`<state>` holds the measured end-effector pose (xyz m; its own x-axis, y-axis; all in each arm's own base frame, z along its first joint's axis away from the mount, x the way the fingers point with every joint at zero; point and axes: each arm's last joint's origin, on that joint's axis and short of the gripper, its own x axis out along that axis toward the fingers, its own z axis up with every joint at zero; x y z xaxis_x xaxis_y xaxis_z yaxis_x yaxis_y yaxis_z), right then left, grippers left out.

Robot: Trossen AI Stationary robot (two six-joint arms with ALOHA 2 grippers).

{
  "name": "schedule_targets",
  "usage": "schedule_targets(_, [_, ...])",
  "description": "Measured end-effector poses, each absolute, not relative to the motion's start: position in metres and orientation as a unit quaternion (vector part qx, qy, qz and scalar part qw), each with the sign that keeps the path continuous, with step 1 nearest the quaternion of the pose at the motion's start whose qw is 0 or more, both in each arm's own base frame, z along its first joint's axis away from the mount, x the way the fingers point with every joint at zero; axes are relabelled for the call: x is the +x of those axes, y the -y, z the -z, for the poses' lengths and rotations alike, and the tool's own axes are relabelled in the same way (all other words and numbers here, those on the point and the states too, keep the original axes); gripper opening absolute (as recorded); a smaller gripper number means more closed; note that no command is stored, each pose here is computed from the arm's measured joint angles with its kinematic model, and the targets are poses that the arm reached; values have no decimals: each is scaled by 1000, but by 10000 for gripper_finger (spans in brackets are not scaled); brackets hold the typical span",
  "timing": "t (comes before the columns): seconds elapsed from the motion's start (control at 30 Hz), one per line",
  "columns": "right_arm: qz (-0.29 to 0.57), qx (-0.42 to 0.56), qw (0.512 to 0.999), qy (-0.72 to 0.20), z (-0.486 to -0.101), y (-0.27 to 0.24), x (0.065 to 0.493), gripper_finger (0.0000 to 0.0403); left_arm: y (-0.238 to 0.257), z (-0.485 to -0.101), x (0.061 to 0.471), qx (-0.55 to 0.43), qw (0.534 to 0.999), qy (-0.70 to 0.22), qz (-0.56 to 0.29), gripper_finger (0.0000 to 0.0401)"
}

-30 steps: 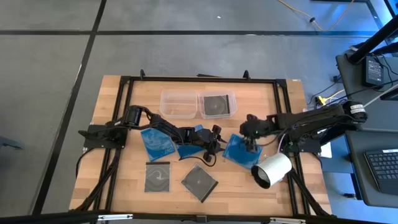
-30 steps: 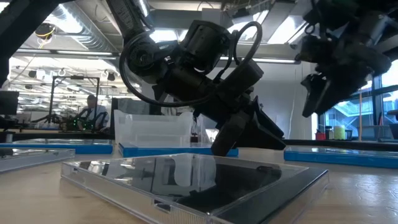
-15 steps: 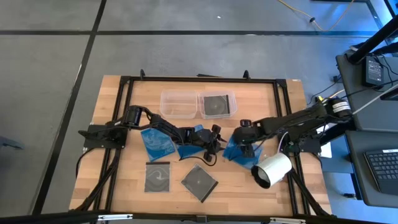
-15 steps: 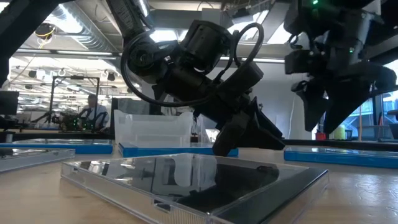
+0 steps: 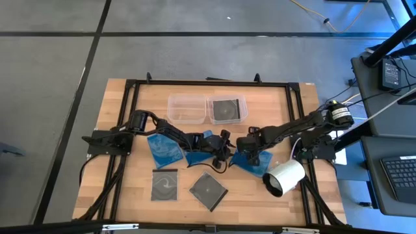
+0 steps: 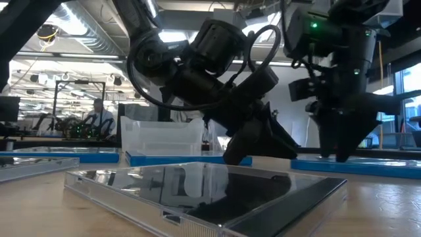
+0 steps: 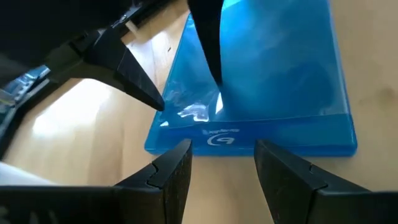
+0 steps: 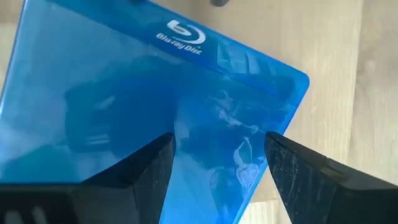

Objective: Pick & place jewel cases by type
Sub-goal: Put the right blue CD case into the left transparent bin

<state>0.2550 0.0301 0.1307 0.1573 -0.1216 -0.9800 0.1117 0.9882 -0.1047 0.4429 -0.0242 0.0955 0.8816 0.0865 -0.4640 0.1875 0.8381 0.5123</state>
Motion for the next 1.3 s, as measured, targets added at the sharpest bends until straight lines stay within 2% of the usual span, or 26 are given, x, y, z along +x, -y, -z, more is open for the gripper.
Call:
schedule_targets(0.27, [144,40,774,-615,-129,-13,262,255,35,-115,436,329,905,-265,39,171])
schedule_targets(0.63, [179,77,782,-592,-130,5,266,255,45,-111,432,375,879,-288,53,171])
schedule_targets(0.8, [196,111,778,-586,-143,5,268,255,42,-110,430,426,850,-306,45,171])
schedule_targets(0.93, [215,175,774,-569,-160,6,273,255,42,-110,430,435,845,-308,45,171])
schedule_targets(1.13, [200,254,749,-578,-163,11,271,255,42,-111,430,447,839,-307,49,171])
schedule_targets(1.3, [139,190,770,-594,-163,13,272,255,42,-111,431,441,844,-302,44,171])
